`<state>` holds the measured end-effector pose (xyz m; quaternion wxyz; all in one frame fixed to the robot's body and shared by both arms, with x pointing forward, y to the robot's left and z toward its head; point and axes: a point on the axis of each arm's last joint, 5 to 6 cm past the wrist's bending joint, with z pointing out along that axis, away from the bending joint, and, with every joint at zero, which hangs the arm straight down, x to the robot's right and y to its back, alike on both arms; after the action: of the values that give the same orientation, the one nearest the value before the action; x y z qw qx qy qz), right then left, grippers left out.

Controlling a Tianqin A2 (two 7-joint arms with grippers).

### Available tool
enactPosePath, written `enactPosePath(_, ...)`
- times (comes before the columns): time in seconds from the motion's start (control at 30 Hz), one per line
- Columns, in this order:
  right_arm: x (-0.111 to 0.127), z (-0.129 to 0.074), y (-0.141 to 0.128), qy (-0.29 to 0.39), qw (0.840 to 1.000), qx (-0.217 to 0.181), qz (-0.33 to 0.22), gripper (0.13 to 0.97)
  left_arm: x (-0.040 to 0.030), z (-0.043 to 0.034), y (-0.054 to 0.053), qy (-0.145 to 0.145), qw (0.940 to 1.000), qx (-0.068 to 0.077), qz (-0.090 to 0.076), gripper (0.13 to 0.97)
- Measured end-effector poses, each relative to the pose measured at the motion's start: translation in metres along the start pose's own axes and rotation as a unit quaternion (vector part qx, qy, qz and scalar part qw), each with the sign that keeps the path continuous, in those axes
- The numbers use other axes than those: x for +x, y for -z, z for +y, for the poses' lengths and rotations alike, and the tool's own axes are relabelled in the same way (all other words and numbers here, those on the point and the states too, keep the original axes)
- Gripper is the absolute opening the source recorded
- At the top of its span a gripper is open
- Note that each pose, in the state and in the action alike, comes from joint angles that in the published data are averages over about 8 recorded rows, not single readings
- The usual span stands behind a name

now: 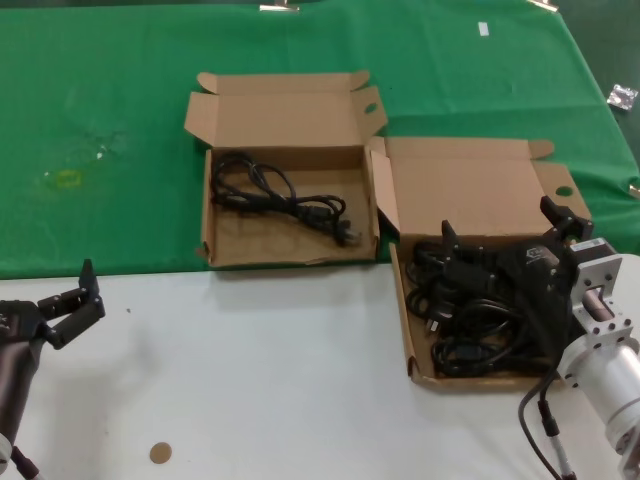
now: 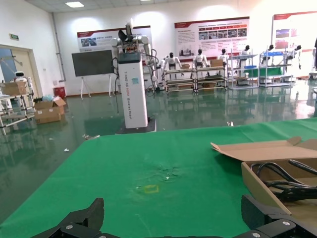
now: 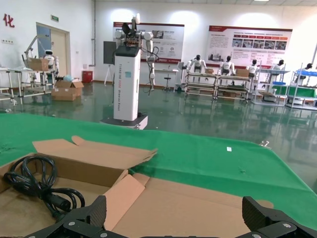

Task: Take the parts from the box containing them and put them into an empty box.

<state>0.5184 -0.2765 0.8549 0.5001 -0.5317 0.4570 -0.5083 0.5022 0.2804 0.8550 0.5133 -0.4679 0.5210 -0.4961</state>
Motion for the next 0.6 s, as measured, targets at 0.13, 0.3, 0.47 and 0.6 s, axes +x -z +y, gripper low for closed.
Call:
enactPosePath(0.13, 0.0000, 0.0000, 0.0000, 0.000, 1.000, 0.000, 0.000, 0.966, 0.0000, 0.0000, 0.0000, 0.000, 1.0000, 0.000, 0.000, 0.966)
enactPosePath(0.3, 0.0000, 0.0000, 0.0000, 0.000, 1.000, 0.000, 0.000, 0.966, 0.0000, 0.0000, 0.0000, 0.000, 1.0000, 0.000, 0.000, 0.966)
enactPosePath(0.47, 0.0000, 0.0000, 0.0000, 0.000, 1.000, 0.000, 0.000, 0.966, 0.0000, 0.0000, 0.0000, 0.000, 1.0000, 0.000, 0.000, 0.966)
enactPosePath(0.6, 0.0000, 0.0000, 0.0000, 0.000, 1.000, 0.000, 0.000, 0.966, 0.0000, 0.0000, 0.0000, 0.000, 1.0000, 0.000, 0.000, 0.966)
